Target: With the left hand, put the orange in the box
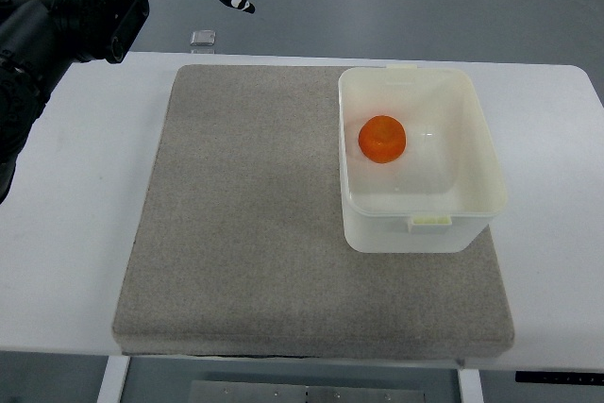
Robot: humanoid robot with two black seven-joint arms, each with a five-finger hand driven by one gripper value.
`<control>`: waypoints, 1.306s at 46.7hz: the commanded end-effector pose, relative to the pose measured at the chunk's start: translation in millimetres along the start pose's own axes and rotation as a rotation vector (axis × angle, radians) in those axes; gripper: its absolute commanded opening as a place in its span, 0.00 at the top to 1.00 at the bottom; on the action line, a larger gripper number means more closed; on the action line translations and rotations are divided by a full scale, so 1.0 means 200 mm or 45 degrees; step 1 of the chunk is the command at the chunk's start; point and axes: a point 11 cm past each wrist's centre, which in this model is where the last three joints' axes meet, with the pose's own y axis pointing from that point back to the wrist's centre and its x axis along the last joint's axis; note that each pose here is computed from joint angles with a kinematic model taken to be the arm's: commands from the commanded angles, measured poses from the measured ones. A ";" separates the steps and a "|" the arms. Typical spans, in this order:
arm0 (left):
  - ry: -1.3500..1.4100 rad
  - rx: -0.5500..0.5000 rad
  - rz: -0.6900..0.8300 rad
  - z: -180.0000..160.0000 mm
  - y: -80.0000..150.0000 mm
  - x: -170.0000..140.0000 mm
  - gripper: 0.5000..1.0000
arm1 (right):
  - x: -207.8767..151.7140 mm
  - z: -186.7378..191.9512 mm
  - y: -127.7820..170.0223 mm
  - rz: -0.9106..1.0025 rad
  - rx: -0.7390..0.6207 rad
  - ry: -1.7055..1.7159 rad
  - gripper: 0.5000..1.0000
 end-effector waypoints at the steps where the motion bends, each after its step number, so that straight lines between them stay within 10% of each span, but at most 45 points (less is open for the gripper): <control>1: 0.055 0.086 0.031 -0.08 0.03 0.00 0.11 | 0.00 0.00 0.00 0.000 0.002 0.000 0.15; 25: 0.703 0.900 0.078 -0.47 0.22 -0.23 0.17 | 0.00 0.00 0.00 0.000 0.000 0.000 0.15; 61: 2.064 0.403 0.645 -0.52 0.36 -0.59 0.19 | 0.00 0.00 0.00 0.000 0.000 0.000 0.15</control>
